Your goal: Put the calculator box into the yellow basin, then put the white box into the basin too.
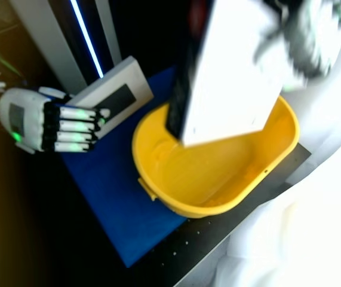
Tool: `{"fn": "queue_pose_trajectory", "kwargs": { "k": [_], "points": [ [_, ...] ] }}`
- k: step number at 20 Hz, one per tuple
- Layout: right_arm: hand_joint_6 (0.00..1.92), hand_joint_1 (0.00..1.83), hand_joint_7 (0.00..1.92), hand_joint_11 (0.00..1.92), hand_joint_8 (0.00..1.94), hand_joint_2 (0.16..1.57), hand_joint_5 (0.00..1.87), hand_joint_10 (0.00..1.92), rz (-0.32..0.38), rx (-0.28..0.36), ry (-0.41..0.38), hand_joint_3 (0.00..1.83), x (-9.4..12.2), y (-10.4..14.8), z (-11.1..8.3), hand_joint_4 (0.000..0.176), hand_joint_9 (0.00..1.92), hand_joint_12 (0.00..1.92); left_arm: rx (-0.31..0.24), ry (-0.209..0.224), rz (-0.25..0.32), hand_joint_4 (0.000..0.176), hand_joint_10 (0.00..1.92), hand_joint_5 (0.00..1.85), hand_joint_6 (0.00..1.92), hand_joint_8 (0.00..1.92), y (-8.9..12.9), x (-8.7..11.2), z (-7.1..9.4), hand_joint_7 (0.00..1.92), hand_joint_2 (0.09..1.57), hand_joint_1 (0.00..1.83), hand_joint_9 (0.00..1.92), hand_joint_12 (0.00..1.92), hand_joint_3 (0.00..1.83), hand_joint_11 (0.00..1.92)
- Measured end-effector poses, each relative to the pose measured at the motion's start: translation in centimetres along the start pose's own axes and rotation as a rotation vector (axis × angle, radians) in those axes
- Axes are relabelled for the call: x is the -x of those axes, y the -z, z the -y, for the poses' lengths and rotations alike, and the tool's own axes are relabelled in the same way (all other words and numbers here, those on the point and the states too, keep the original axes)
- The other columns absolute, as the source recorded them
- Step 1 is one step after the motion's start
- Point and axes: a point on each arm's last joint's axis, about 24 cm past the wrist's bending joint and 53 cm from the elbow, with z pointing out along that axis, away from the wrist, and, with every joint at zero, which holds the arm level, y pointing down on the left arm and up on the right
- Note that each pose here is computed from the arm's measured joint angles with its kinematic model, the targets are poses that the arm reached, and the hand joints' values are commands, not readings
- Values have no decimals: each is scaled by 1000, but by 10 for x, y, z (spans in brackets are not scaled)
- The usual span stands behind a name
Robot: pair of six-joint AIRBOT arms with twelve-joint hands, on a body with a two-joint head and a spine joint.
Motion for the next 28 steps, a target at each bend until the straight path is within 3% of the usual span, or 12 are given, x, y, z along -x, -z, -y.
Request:
{"fn": "queue_pose_trajectory", "kwargs": {
  "k": [8,9,12,13,15,16,18,22,23,25,27,28],
  "points": [
    [1084,1235,900,621,1220,1160,896,1376,4,-1,-2,0,0,-1,0,0,766,1753,132,0,-81,0,1329,743,1269,1357,-6,-34,-40,800,1222,1201,681,1664,1,529],
    [1091,1329,893,594,1173,1161,889,1416,4,0,-1,2,0,-1,0,0,764,1746,132,2,-79,0,1136,516,983,1036,-6,-33,-40,563,1169,1102,424,1679,0,169],
    [1120,1357,878,612,1183,1167,859,1434,1,0,-2,2,0,-1,0,0,774,1724,136,7,-78,0,1153,429,669,828,-5,-34,-43,354,1124,1061,232,1735,0,21],
    [1120,1359,880,652,1190,1168,844,1433,1,0,-2,1,0,-1,0,0,787,1715,138,13,-74,39,1122,408,595,746,-5,-32,-44,295,1113,1013,149,1717,0,3],
    [1080,1234,893,596,1230,1163,895,1346,-1,1,-3,0,-1,-1,0,0,766,1716,136,25,-61,76,1019,377,392,526,-4,-29,-45,253,1064,971,47,1597,0,0],
    [1094,1204,876,553,1245,1166,901,1316,-4,9,-6,1,-2,-3,-2,0,744,1732,135,35,-51,74,964,365,285,429,-2,-26,-46,250,1048,953,20,1544,0,0],
    [1118,1230,908,623,1160,1156,899,1277,-21,30,-7,1,-6,-5,-8,0,794,1648,143,46,-41,124,664,347,85,129,3,-23,-51,273,994,867,0,1275,0,0],
    [1148,1205,941,673,1058,1145,925,1158,-34,50,-7,0,-7,-8,-15,20,860,1575,117,88,24,113,163,306,7,9,17,0,-48,235,1023,804,100,721,2,0],
    [1174,1194,911,675,1112,1158,901,1163,-34,69,-5,1,-6,-10,-21,26,849,1585,95,94,41,90,89,277,0,0,22,6,-42,222,1020,737,117,728,0,0],
    [1174,1192,908,684,1131,1161,893,1170,-34,83,-3,1,-6,-10,-27,29,847,1601,66,110,70,90,78,264,0,0,30,15,-34,218,1046,671,139,795,5,0],
    [1044,1336,919,813,1044,1130,930,1220,-43,117,-5,0,-9,-8,-41,0,919,1431,8,106,126,93,55,351,22,10,51,38,-18,273,1086,661,190,678,9,0],
    [977,1252,963,906,1012,1112,1005,1007,-52,143,-4,0,-11,-9,-51,0,980,1320,-13,94,166,75,57,373,19,10,64,51,-12,293,1144,619,240,914,17,0]
  ]
}}
